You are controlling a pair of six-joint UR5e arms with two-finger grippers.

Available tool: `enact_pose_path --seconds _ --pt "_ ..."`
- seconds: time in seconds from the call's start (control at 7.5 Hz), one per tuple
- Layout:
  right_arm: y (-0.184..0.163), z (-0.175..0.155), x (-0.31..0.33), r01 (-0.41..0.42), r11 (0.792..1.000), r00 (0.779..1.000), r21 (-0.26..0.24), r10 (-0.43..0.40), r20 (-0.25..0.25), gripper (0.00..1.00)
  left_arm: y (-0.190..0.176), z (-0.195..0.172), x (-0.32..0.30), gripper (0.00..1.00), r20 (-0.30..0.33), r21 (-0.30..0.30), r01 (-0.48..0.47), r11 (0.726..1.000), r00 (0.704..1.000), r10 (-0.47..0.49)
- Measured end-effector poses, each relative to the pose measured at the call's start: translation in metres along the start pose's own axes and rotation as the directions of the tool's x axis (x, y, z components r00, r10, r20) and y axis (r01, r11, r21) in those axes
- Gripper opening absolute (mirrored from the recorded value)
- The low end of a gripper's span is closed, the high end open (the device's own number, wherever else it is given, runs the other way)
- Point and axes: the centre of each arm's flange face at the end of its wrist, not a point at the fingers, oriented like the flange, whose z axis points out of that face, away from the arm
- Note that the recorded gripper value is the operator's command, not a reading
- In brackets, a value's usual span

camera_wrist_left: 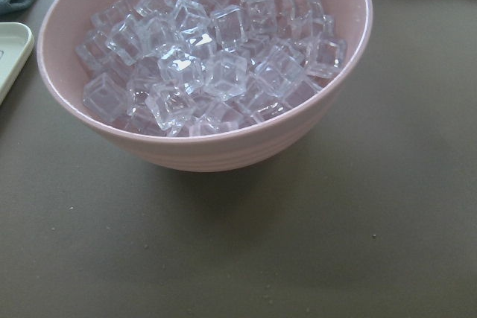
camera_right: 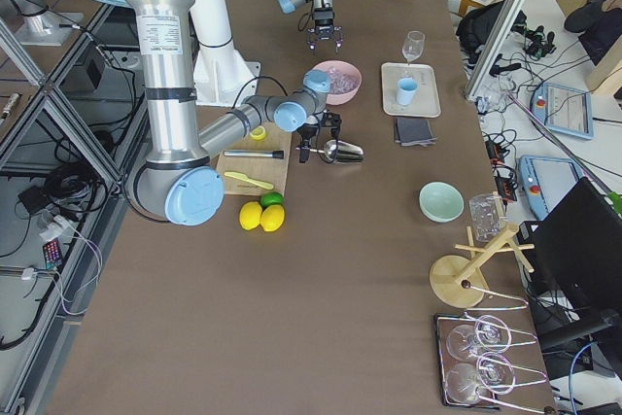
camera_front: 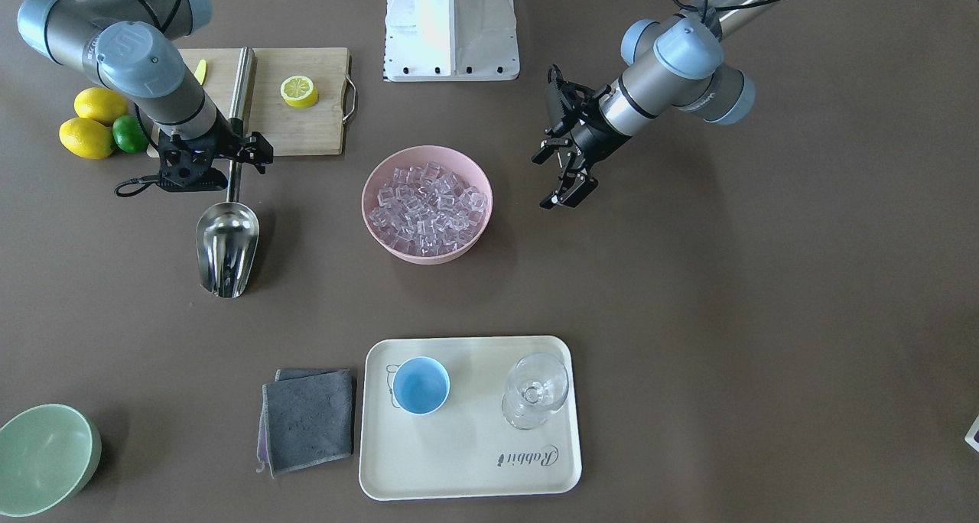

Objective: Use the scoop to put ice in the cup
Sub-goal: 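Close the right gripper on the scoop handle while the left gripper steadies beside the bowl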

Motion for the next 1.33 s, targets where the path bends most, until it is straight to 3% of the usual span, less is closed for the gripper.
enact_pose_path --seconds 0.4,0.8,0.93,1.07,1.2,1.33 --pt "0.0 0.003 -0.001 0.001 1.0 1.0 -0.003 -0.001 -0.003 0.98 -0.005 0.031 0.001 0.99 -0.007 0.03 0.085 0.996 0.996 -0.085" --pt "0.0 0.004 -0.001 0.002 1.0 1.0 -0.004 -0.002 -0.003 0.97 -0.003 0.042 -0.006 0.99 0.069 0.046 0.084 0.995 0.994 -0.087" --pt "0.0 0.004 -0.001 0.002 1.0 1.0 -0.005 -0.002 -0.003 0.84 -0.003 0.044 -0.008 0.99 0.081 0.047 0.083 0.995 0.993 -0.087" --pt "0.0 0.004 -0.001 0.003 1.0 1.0 -0.005 -0.003 -0.004 0.25 -0.004 0.047 -0.009 0.99 0.085 0.048 0.083 0.995 0.993 -0.087" --pt "0.0 0.004 -0.002 0.003 1.0 1.0 -0.005 -0.003 -0.003 0.0 -0.007 0.047 -0.011 0.99 0.086 0.05 0.079 0.996 0.993 -0.083" --pt "0.0 0.004 -0.002 0.003 1.0 1.0 -0.005 -0.003 -0.003 0.0 -0.012 0.047 -0.014 0.99 0.087 0.055 0.074 0.996 0.993 -0.079"
